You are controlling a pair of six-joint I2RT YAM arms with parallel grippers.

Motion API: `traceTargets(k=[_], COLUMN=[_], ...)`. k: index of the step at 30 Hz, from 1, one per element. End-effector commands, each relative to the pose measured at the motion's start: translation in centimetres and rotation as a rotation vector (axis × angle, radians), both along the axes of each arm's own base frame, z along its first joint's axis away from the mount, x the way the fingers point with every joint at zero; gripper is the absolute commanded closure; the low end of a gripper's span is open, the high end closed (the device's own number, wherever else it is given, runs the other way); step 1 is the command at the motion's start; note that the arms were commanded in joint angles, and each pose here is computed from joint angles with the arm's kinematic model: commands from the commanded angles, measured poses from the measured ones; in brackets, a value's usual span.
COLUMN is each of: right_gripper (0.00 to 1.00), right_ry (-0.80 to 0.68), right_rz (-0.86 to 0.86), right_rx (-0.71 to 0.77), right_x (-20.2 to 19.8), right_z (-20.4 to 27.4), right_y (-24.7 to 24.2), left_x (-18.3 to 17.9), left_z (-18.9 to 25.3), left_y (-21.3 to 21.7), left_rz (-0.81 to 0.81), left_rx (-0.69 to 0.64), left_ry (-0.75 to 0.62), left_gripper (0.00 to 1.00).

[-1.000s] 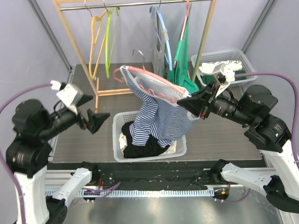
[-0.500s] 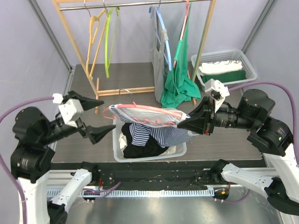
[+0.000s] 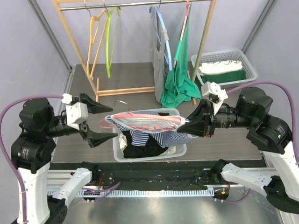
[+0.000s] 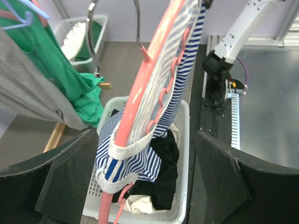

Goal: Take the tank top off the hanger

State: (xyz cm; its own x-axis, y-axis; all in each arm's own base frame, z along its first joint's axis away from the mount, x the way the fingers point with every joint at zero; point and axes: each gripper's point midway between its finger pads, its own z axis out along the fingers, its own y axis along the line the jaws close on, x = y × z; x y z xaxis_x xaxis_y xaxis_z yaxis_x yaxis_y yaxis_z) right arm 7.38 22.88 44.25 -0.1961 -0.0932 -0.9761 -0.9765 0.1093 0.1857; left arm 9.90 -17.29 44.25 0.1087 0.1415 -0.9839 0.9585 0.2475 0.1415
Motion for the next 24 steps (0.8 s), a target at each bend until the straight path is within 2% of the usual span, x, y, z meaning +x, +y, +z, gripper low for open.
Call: traceTargets(k=[1,5,6,10,17,18,20,21,22,24], right_gripper=[0.99,0.99,0.99,0.99,0.99,0.99,0.99,0.99,0.99,0.99], right_ry=[-0.106,-0.127,-0.126,-0.134,-0.154,-0.155,-0.162,-0.166,-0.177,-0.181], right_rz=[0.057,0.071,0.071,0.077,0.086,0.065,0.031,-0.042,-0.082,-0.230], right_rx=[0.086,0.102,0.103,0.112,0.131,0.127,0.124,0.119,0.126,0.121], right_x=[-1.0,-1.2,-1.1,-0.9,-0.1,0.5,1.3,2.7,3.5,6.1], right_z=[3.4,4.1,4.2,4.1,4.3,4.2,4.1,4.0,4.1,3.7], right_y=[0.0,0.1,0.1,0.4,1.3,1.5,1.7,1.6,1.6,1.1], left_x=[-1.3,-1.0,-0.8,-0.3,1.0,1.0,1.0,1.2,1.6,2.0], left_z=[-0.6,-1.2,-1.3,-1.5,-2.5,-2.3,-2.1,-2.0,-1.9,-1.5], left_y=[-0.2,-0.1,-0.1,-0.2,0.0,0.0,0.0,0.0,0.2,0.4], left_rz=[-0.075,-0.072,-0.072,-0.071,-0.045,-0.047,-0.046,-0.041,-0.018,0.009], left_rx=[0.015,0.035,0.040,0.054,0.084,0.084,0.085,0.087,0.095,0.098], left_ry=[0.013,0.021,0.019,0.026,0.025,0.019,0.016,0.010,0.000,-0.018], left_gripper=[0.12,0.17,0.21,0.46,0.61,0.64,0.79,0.87,1.00,1.00])
